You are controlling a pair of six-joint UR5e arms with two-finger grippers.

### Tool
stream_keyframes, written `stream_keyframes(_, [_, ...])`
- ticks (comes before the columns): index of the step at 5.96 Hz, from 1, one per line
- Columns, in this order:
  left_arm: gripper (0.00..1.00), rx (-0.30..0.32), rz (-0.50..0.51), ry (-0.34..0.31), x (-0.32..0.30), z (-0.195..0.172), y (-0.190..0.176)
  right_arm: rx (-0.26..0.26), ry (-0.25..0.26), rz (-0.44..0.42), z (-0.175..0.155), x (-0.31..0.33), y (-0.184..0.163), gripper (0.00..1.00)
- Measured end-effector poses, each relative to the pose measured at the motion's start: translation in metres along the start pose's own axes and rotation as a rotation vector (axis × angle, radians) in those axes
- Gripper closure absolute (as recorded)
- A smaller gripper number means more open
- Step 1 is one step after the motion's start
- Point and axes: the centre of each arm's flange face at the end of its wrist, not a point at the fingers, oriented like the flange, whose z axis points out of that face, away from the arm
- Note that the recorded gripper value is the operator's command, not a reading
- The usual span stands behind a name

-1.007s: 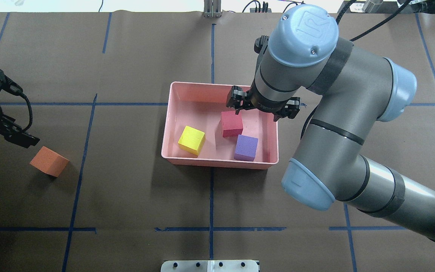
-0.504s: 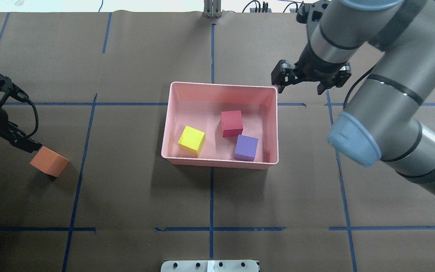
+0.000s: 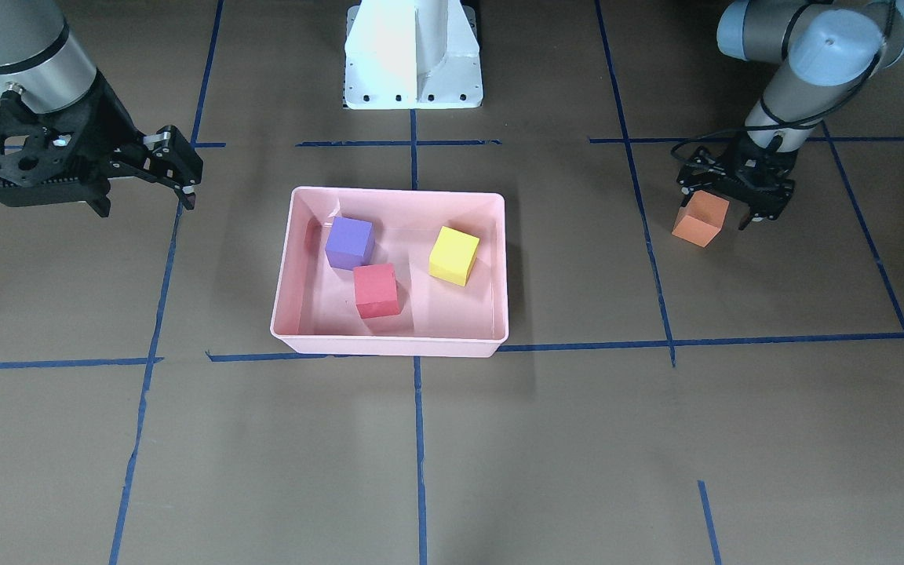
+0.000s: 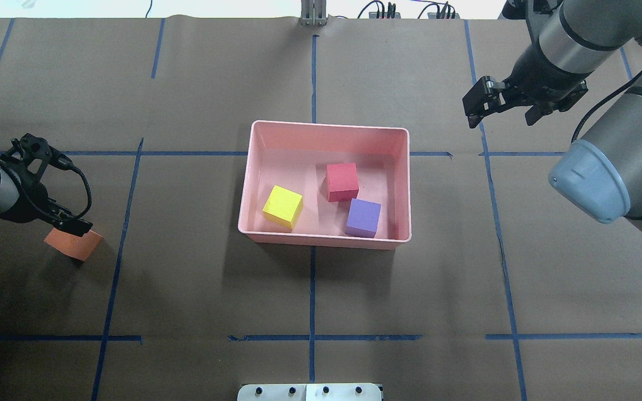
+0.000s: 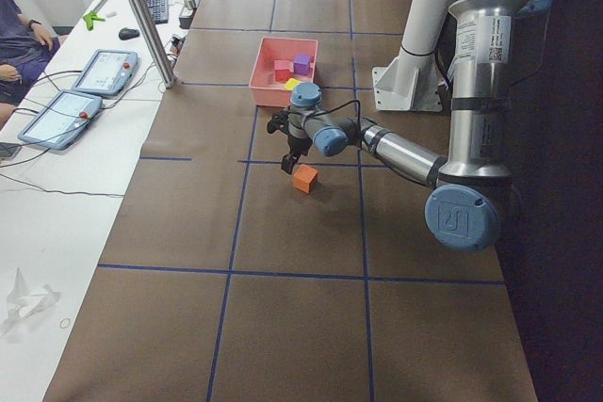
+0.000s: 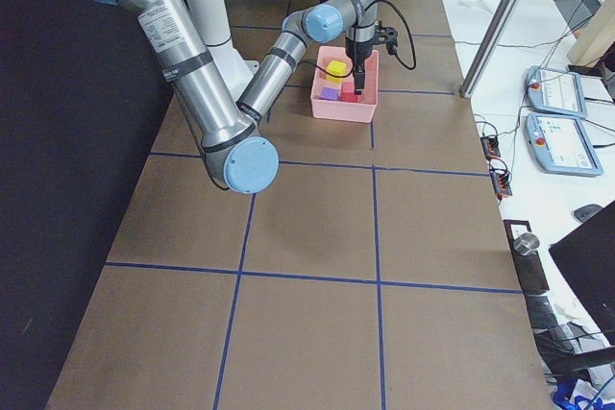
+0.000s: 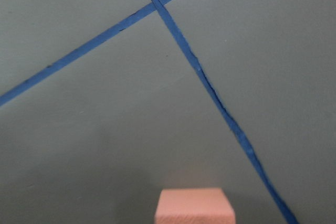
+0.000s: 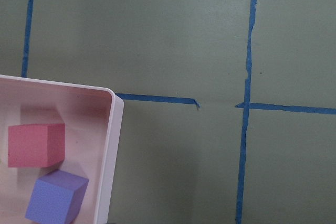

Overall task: Place blocks into pink bin with both arms
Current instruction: 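Withdraw the right gripper while the left gripper descends onto the orange cube, then lift the orange cube with the left gripper and release it into the bin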

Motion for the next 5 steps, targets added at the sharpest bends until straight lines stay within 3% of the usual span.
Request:
stream_keyframes(3, [0.00,-0.021,-0.024,0.007,-0.010,0.037,0.014,-0.008,0.009,0.001,0.005,0.007,0.001,0.00])
stream_keyframes(4, [0.05,-0.046,-0.022,0.007,-0.009,0.048,0.020,-0.009,0.012,0.003,0.007,0.009,0.001,0.00])
stream_keyframes(5, [0.51,-0.063,-0.020,0.009,-0.008,0.055,0.024,-0.008,0.016,0.004,0.008,0.010,0.001,0.00])
